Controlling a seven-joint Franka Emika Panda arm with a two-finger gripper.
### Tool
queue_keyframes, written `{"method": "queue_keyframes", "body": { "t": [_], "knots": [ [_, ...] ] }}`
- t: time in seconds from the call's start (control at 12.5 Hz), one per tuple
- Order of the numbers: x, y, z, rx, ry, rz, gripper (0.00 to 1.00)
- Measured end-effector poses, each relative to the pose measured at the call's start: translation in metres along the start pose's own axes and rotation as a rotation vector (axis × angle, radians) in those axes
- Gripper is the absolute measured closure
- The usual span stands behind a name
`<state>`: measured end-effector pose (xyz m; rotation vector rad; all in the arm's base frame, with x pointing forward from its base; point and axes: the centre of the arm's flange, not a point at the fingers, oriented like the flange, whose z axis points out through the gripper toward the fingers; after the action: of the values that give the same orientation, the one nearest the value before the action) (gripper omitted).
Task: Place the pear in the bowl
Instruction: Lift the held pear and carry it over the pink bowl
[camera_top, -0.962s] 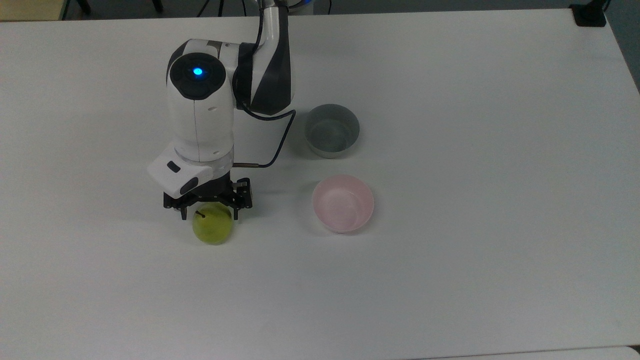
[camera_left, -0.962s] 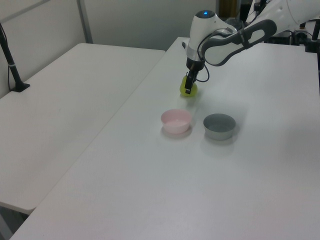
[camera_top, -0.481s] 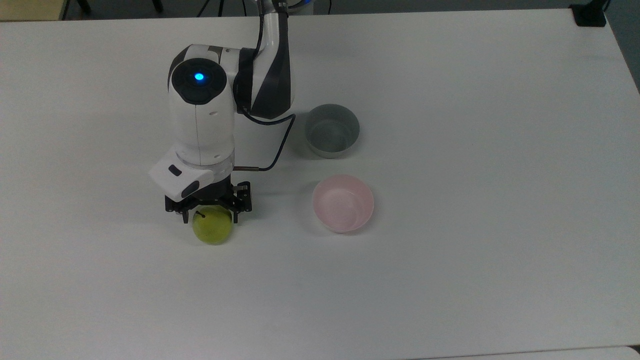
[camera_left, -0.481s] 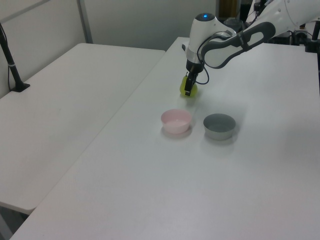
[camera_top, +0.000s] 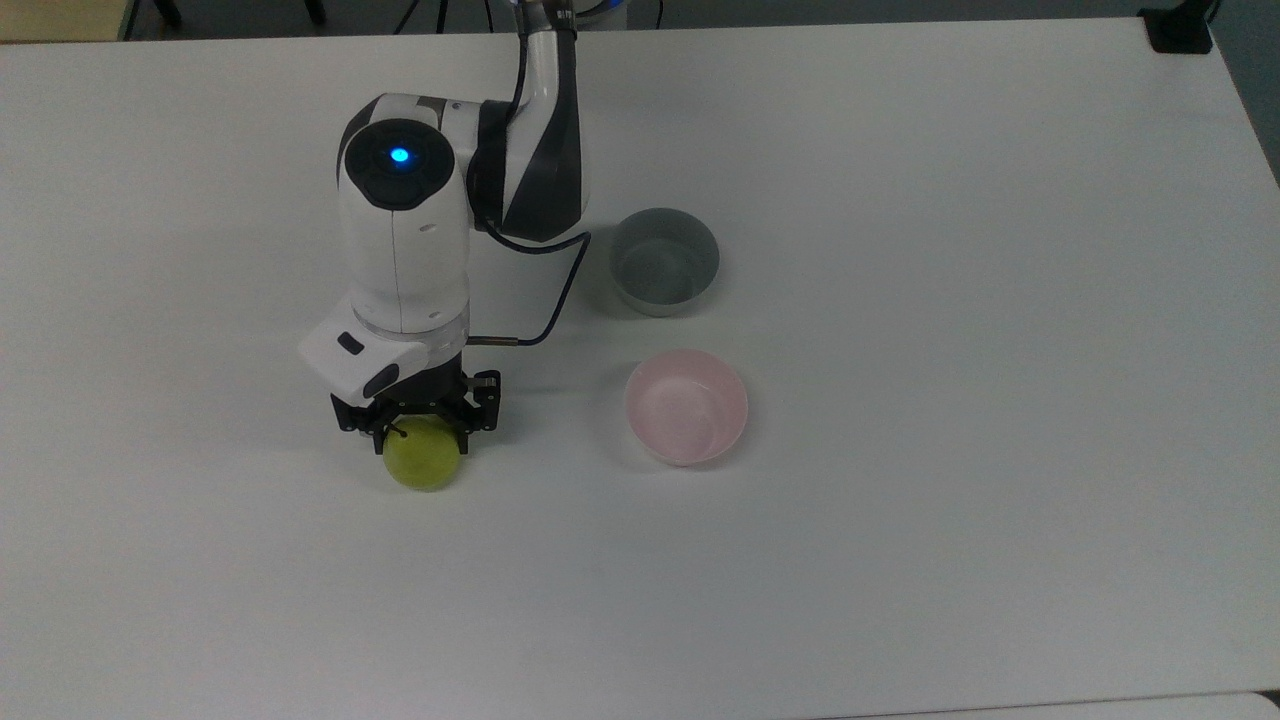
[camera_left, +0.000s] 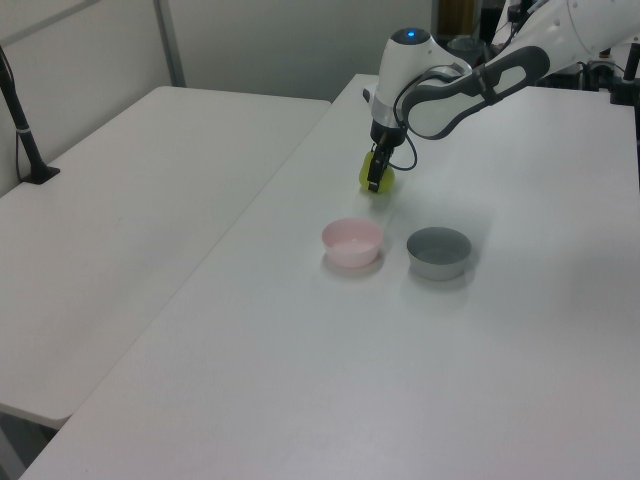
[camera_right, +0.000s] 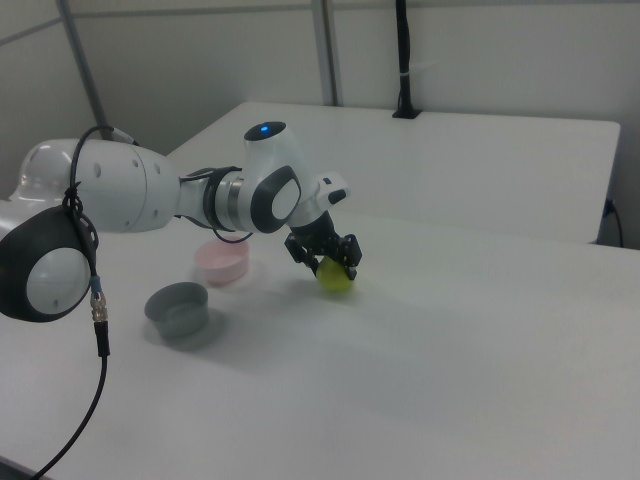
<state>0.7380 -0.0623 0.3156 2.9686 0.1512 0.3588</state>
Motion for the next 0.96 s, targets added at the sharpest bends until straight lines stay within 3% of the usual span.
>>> {"method": "queue_keyframes", "body": {
  "t": [0.56,0.96],
  "knots": [
    [0.011,0.007,-0.027,-0.009,0.039,0.008,0.22],
    [0.016,0.02,-0.099,-0.02,0.05,0.023,0.22]
  ]
}}
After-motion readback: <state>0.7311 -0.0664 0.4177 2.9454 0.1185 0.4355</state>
